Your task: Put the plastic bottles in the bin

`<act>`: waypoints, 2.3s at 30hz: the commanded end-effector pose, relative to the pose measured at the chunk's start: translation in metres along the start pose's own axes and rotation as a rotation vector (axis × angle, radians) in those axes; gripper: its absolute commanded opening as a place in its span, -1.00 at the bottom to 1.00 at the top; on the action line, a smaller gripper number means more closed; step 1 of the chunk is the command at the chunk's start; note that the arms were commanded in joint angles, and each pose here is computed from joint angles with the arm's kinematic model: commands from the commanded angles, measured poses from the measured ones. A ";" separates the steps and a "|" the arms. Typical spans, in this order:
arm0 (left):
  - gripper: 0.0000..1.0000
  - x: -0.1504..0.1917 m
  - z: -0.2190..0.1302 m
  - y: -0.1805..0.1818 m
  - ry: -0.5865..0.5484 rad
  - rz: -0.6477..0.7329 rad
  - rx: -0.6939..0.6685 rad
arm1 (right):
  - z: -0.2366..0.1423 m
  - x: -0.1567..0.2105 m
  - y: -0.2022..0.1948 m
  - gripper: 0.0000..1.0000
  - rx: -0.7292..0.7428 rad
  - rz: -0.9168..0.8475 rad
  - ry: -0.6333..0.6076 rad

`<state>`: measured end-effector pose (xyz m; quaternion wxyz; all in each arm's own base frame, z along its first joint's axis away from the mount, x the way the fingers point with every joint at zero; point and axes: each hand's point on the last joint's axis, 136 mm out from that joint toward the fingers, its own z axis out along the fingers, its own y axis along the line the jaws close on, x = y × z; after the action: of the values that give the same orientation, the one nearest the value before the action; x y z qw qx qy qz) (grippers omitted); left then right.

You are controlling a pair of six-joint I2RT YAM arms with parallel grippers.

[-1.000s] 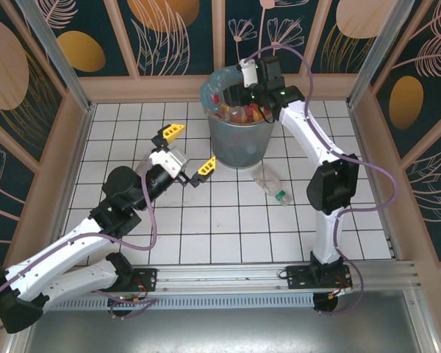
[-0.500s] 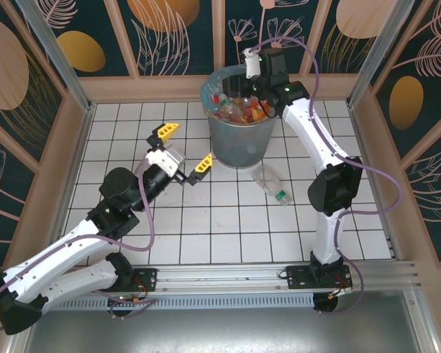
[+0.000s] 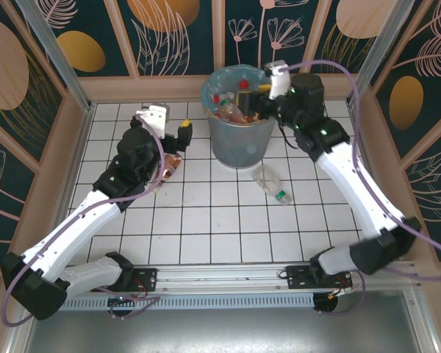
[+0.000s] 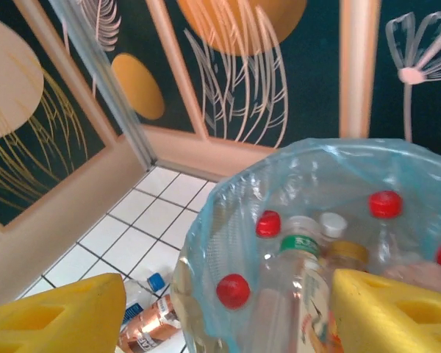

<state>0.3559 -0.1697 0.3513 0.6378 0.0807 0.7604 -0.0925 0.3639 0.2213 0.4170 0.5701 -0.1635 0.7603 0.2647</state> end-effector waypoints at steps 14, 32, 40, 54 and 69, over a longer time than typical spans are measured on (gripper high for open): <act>0.97 0.068 0.053 -0.035 0.334 -0.309 0.242 | -0.039 0.256 -0.065 0.57 0.256 0.237 0.472; 0.97 0.071 0.052 -0.023 0.302 -0.297 0.181 | 0.001 0.334 -0.107 0.66 0.368 0.079 0.657; 0.97 0.074 0.055 -0.023 0.308 -0.286 0.182 | 0.007 0.353 -0.113 0.58 0.377 0.059 0.716; 0.97 0.070 0.054 -0.018 0.290 -0.272 0.158 | 0.003 0.345 -0.110 0.04 0.373 0.063 0.720; 0.97 0.000 0.016 -0.019 0.032 -0.231 0.242 | -0.042 0.199 0.028 -0.19 -0.103 -0.003 0.544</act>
<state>0.3703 -0.1938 0.3305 0.5639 0.0578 0.7848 -0.2506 0.2762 0.2138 0.1925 0.3247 -0.2072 0.9011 0.1989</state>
